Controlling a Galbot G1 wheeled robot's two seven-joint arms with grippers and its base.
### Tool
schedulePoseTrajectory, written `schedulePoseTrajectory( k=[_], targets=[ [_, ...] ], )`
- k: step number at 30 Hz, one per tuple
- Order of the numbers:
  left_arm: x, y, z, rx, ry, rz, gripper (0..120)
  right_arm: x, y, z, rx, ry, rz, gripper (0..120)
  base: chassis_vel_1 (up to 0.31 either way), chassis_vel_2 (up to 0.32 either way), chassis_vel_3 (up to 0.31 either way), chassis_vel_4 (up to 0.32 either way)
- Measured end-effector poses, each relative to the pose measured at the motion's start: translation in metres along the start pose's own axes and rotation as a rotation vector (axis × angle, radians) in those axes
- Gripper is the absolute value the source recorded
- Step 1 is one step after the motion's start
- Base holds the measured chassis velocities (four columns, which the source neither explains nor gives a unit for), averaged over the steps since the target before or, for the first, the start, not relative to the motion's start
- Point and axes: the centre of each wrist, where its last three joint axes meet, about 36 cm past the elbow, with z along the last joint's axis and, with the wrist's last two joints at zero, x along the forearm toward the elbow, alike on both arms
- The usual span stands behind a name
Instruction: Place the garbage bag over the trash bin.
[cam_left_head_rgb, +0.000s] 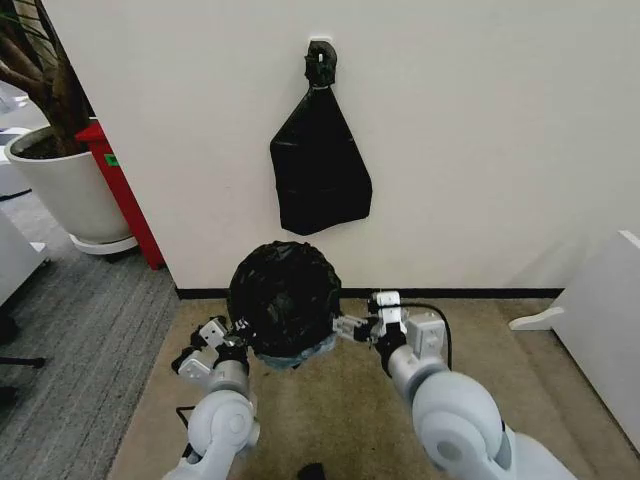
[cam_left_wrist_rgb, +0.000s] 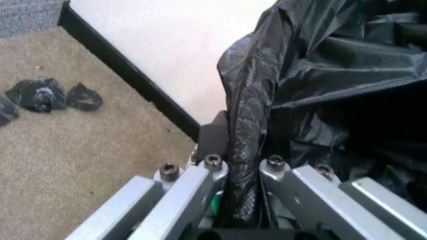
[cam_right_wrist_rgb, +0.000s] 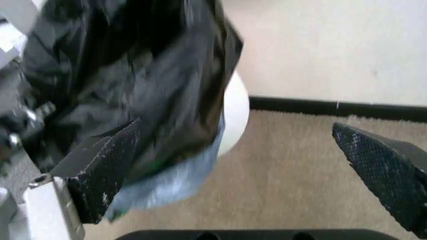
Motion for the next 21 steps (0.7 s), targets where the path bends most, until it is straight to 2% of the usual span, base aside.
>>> schedulePoseTrajectory(
  k=[10, 21],
  targets=[
    [0.007, -0.001, -0.003, 0.023, 0.008, 0.001, 1, -0.025, 0.006, 0.047, 0.042, 0.083, 0.037, 100, 0.0, 0.0, 0.0, 0.0],
    [0.013, -0.004, -0.005, 0.041, 0.016, 0.01, 1, -0.049, 0.006, 0.06, 0.076, 0.088, 0.061, 100, 0.0, 0.0, 0.0, 0.0]
  ],
)
